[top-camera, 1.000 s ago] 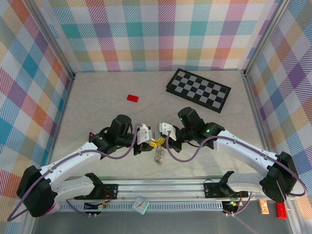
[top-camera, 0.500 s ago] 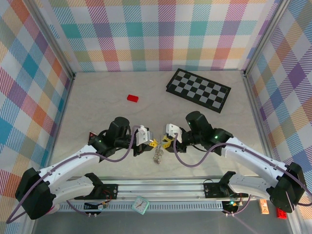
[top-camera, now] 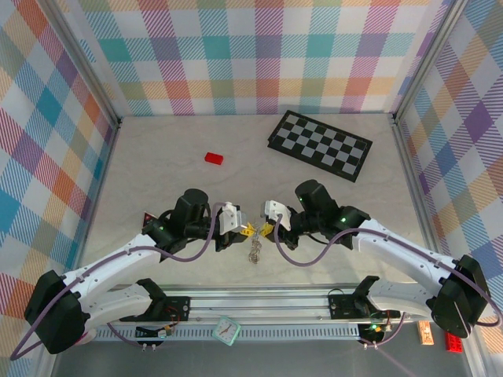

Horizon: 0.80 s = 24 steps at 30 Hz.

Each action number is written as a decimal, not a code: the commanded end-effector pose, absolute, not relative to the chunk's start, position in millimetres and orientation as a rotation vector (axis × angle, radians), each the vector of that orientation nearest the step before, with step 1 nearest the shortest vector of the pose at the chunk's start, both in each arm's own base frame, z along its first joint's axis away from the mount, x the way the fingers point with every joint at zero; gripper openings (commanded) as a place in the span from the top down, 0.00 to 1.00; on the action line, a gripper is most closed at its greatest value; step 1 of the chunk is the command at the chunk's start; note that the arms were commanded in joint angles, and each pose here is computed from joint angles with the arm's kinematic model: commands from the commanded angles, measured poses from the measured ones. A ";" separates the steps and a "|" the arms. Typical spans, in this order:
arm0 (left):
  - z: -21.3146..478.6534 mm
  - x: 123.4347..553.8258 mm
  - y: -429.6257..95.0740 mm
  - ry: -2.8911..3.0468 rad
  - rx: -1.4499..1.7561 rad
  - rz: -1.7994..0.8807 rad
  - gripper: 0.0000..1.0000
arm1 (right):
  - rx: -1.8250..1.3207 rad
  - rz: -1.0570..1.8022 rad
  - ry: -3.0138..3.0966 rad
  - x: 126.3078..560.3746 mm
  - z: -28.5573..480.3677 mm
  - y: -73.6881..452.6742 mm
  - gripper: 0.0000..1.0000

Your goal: Put the keys on the keyring

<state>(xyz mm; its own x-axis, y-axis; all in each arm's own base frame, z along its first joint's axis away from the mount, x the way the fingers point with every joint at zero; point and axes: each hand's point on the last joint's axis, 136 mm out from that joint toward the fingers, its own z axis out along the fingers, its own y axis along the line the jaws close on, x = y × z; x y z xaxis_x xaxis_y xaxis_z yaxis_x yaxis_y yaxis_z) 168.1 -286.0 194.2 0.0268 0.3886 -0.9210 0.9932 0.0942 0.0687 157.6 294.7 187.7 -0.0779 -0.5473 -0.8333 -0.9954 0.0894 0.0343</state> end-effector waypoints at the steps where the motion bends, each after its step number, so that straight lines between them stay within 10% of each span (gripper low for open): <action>1: 209.2 166.6 -287.2 1.427 1.403 -0.881 1.00 | -1.525 0.825 1.703 162.6 193.7 292.5 1.00; 12: 214.6 168.0 -289.4 1.388 1.358 -0.898 1.00 | -1.499 0.960 1.709 159.9 184.1 308.0 1.00; 17: 214.7 166.3 -289.9 1.388 1.344 -0.923 1.00 | -1.417 0.960 1.657 161.6 197.4 301.2 0.76; 24: 216.2 162.2 -291.0 1.366 1.337 -0.958 1.00 | -1.359 1.024 1.609 159.8 208.6 303.1 0.70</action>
